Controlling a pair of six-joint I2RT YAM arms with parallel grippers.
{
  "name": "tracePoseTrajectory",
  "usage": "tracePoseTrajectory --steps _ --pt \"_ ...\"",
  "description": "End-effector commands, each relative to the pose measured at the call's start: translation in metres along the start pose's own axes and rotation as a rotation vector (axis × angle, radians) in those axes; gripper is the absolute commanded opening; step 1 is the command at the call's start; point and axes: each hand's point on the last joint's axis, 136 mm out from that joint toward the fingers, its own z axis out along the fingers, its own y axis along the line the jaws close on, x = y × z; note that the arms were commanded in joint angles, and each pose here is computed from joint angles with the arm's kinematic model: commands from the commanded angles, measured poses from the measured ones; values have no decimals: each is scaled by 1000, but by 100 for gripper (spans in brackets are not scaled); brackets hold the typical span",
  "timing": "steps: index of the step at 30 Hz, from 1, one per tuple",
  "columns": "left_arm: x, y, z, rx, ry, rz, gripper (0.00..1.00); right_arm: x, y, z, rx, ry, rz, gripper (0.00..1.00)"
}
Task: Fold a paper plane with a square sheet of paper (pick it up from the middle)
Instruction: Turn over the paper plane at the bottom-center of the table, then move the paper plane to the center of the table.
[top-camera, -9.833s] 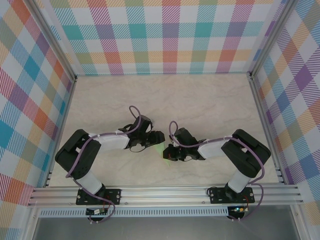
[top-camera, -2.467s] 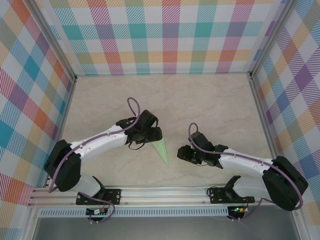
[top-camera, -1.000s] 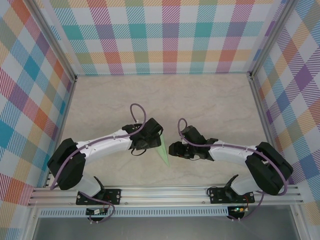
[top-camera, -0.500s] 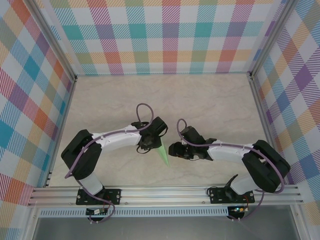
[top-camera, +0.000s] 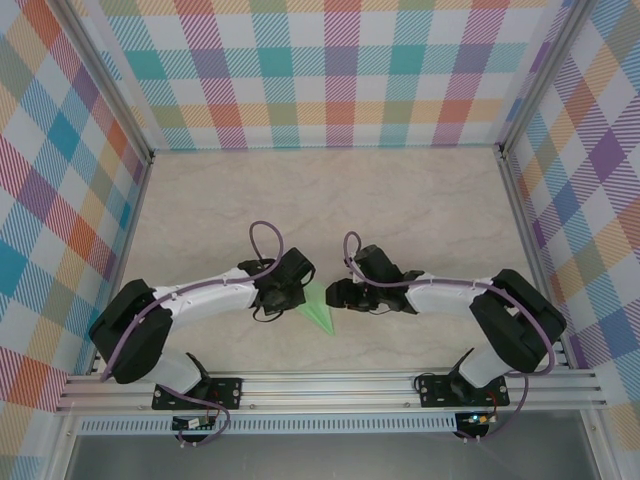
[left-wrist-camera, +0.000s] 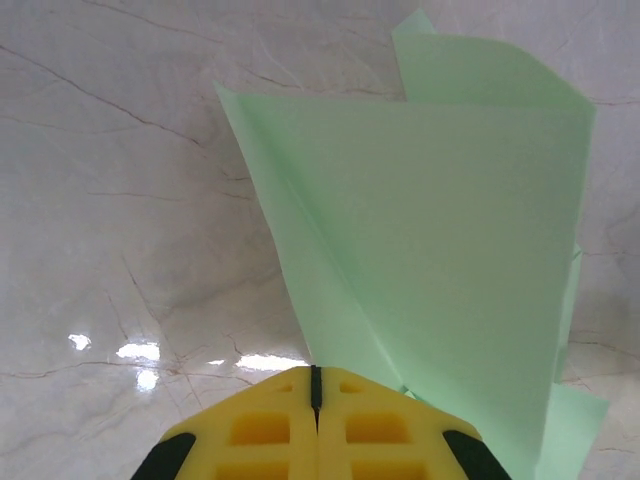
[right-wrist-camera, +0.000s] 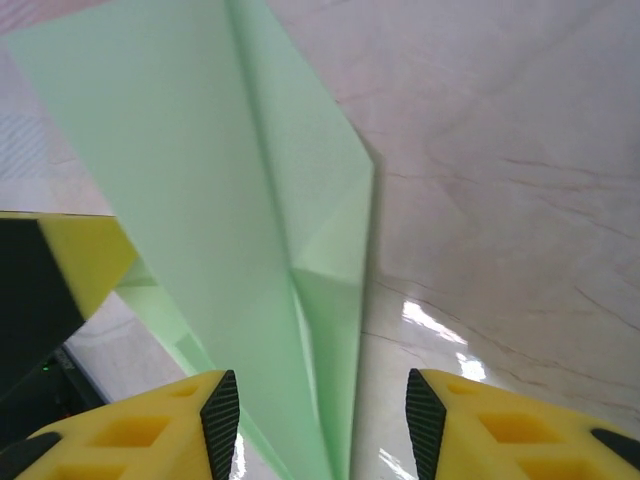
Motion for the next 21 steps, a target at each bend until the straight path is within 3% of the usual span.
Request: tracePoseTrajectory --steps 1,21 --pt "-11 2 -5 18 -45 -18 4 -8 18 4 -64 7 -69 51" --pt "-9 5 -2 23 -35 -17 5 9 45 28 -150 120 -161 50"
